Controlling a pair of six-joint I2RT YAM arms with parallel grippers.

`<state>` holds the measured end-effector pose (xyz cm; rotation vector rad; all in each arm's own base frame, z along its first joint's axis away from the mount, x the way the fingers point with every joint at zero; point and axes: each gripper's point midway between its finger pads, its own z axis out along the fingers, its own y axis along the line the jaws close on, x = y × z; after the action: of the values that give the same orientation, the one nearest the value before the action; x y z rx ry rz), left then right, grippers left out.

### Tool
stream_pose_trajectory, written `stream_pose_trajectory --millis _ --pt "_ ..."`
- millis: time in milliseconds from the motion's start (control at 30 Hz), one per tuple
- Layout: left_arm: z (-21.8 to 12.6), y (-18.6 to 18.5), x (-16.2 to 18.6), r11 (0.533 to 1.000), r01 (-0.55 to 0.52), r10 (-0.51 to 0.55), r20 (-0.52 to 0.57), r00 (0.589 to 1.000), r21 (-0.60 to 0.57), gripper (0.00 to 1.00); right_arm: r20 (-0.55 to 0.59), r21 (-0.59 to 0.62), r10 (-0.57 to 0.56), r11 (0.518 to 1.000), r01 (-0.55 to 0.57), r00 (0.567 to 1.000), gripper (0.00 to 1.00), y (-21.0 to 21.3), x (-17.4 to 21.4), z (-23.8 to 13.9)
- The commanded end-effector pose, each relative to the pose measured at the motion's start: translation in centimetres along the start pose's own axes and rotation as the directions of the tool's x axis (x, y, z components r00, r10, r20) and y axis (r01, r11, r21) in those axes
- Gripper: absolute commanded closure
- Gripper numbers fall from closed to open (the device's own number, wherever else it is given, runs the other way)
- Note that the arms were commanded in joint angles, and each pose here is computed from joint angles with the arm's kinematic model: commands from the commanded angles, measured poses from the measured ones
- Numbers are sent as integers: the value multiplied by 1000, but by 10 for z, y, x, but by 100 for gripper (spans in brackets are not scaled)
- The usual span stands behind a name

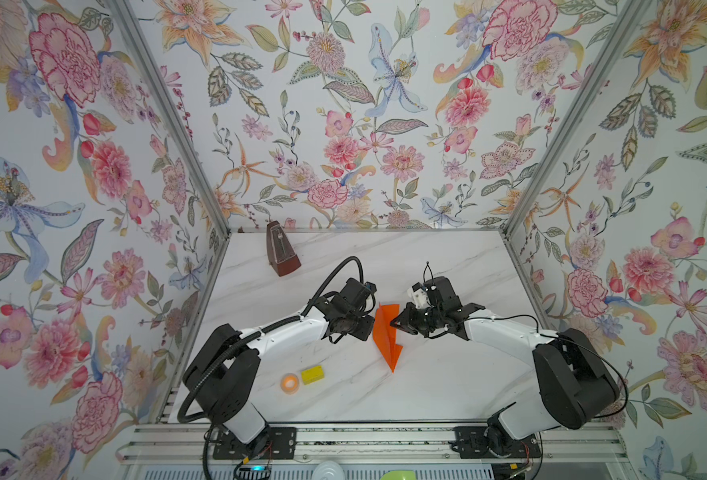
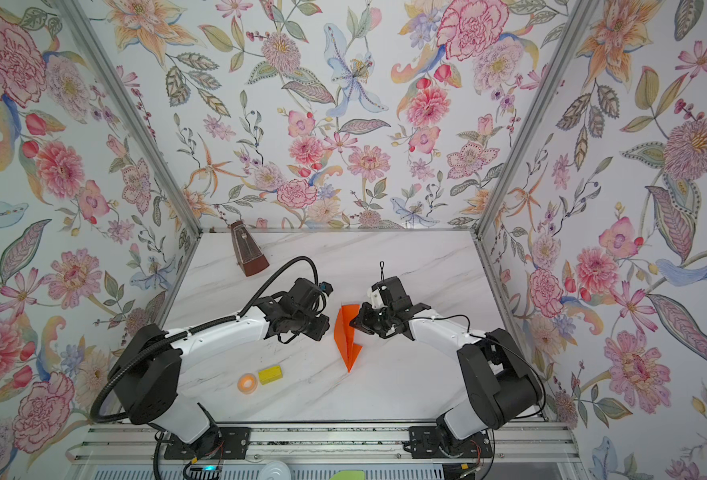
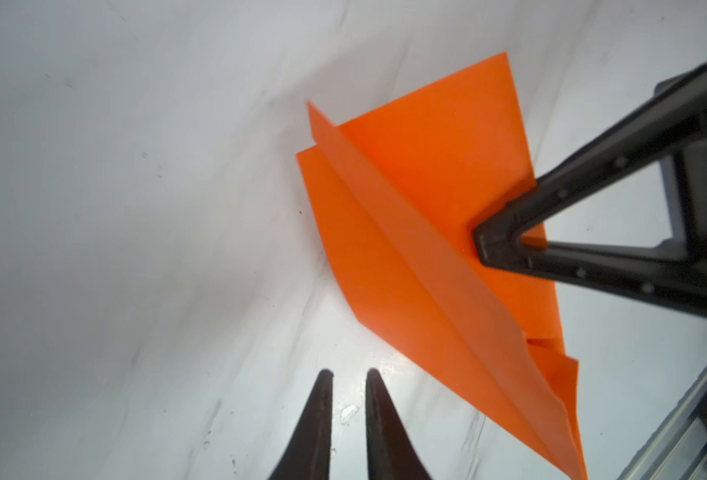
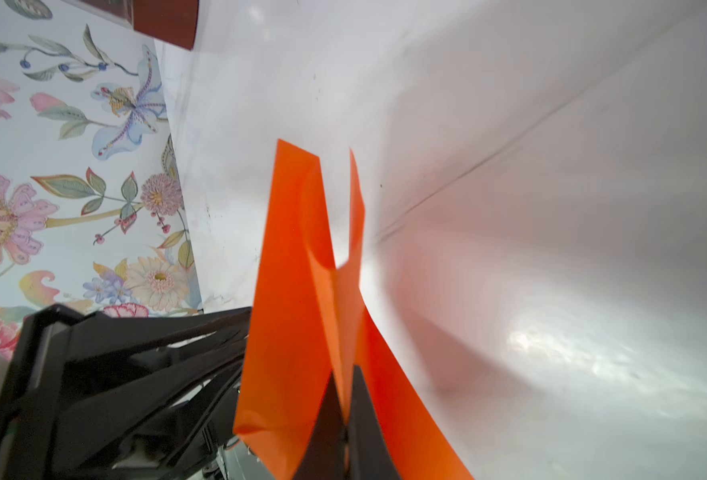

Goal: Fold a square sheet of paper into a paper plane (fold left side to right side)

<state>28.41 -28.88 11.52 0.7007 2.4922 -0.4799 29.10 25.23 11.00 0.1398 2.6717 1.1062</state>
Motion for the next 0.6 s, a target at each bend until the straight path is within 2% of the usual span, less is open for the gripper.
stream_pose_trajectory --millis 0,100,233,267,367,467,567 --pt "-28 25 -8 993 49 -40 82 996 -109 81 12 294 -85 953 77 996 100 -31 -1 -42" --pt "-49 43 -14 984 107 -85 149 985 -140 79 52 457 -146 883 107 988 100 -38 -14 -74" --pt "-67 68 -11 965 232 -200 226 953 -122 74 52 677 -259 719 156 964 100 -45 -18 -98" --pt "-70 71 -8 960 262 -232 241 942 -99 72 42 728 -291 664 170 956 100 -44 -18 -99" --pt "-76 83 -1 939 340 -312 281 907 -55 70 -10 806 -337 554 207 941 100 -43 -9 -86" --pt "-77 87 9 927 375 -351 292 890 -28 68 -74 821 -349 510 256 934 100 -39 7 -51" --pt "-73 86 17 925 381 -364 283 887 -5 68 -145 801 -348 508 316 926 94 -26 28 -9"
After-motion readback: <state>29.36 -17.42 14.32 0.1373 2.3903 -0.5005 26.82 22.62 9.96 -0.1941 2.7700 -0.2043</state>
